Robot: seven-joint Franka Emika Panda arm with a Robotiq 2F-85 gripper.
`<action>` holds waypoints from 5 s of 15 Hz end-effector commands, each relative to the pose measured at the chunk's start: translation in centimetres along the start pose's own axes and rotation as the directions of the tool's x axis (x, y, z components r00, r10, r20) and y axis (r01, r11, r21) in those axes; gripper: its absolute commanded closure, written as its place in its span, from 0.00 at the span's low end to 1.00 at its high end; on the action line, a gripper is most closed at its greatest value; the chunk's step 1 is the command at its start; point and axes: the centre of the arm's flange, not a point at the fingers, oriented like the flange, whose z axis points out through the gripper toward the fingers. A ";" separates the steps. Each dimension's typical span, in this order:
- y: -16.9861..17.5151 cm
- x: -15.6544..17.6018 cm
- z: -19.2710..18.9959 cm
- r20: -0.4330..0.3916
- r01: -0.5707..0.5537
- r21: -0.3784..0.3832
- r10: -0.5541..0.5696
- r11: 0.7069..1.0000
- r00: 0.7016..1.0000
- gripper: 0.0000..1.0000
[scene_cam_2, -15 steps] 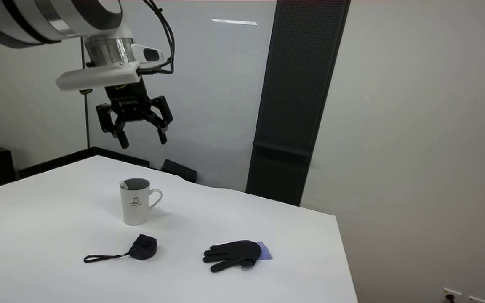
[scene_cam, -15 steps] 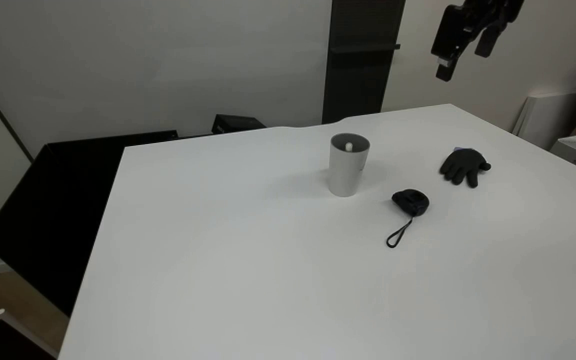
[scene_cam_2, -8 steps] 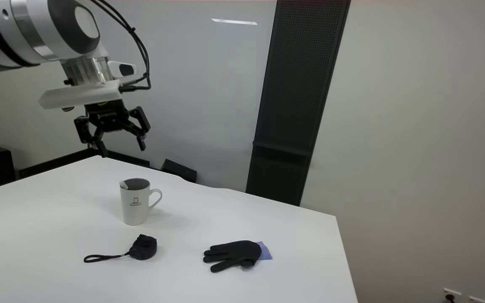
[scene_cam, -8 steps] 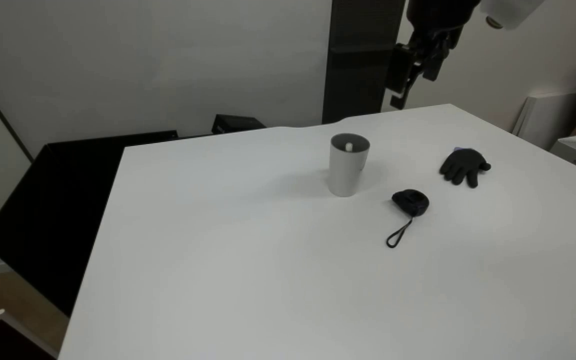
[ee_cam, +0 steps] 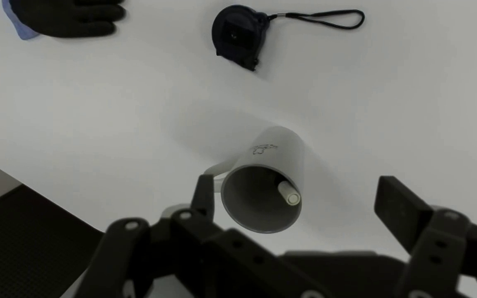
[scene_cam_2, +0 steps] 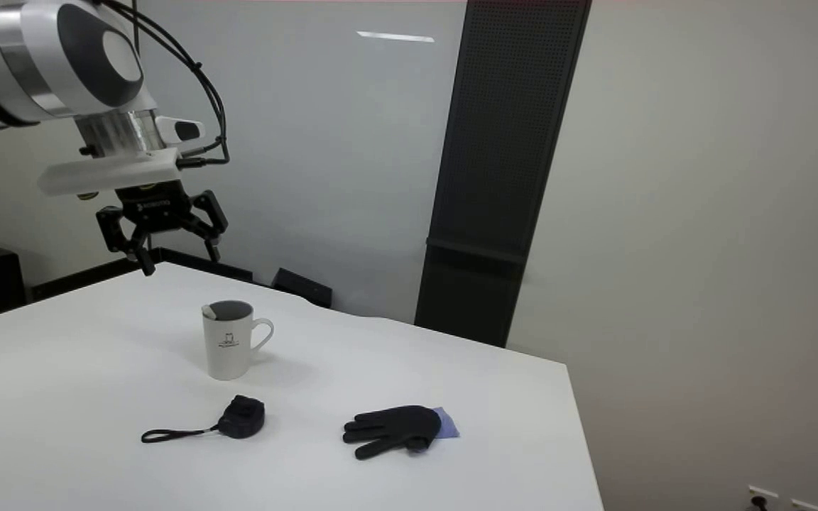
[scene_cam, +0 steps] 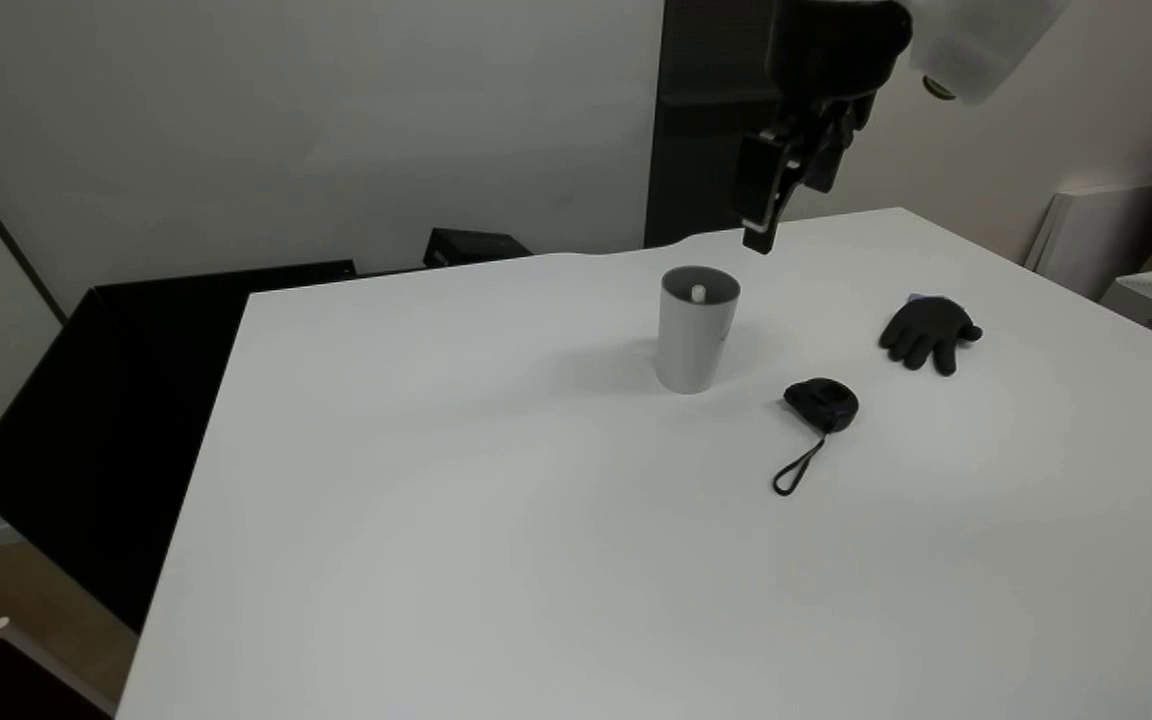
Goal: Take the marker out of the mug and put it on the table
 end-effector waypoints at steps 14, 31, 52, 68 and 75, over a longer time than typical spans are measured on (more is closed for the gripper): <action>0.9 2.4 4.3 -0.009 0.057 -0.067 -0.058 0.996 0.998 0.00; -1.8 6.4 9.5 -0.083 0.097 -0.076 -0.103 0.992 0.991 0.00; -0.6 6.4 10.4 -0.052 -0.012 -0.033 0.010 0.999 0.999 0.94; 7.0 9.3 -2.4 -0.120 -0.203 -0.084 0.193 0.976 0.974 0.94; 9.3 5.5 -0.9 0.087 -0.200 -0.108 0.209 0.974 0.974 0.94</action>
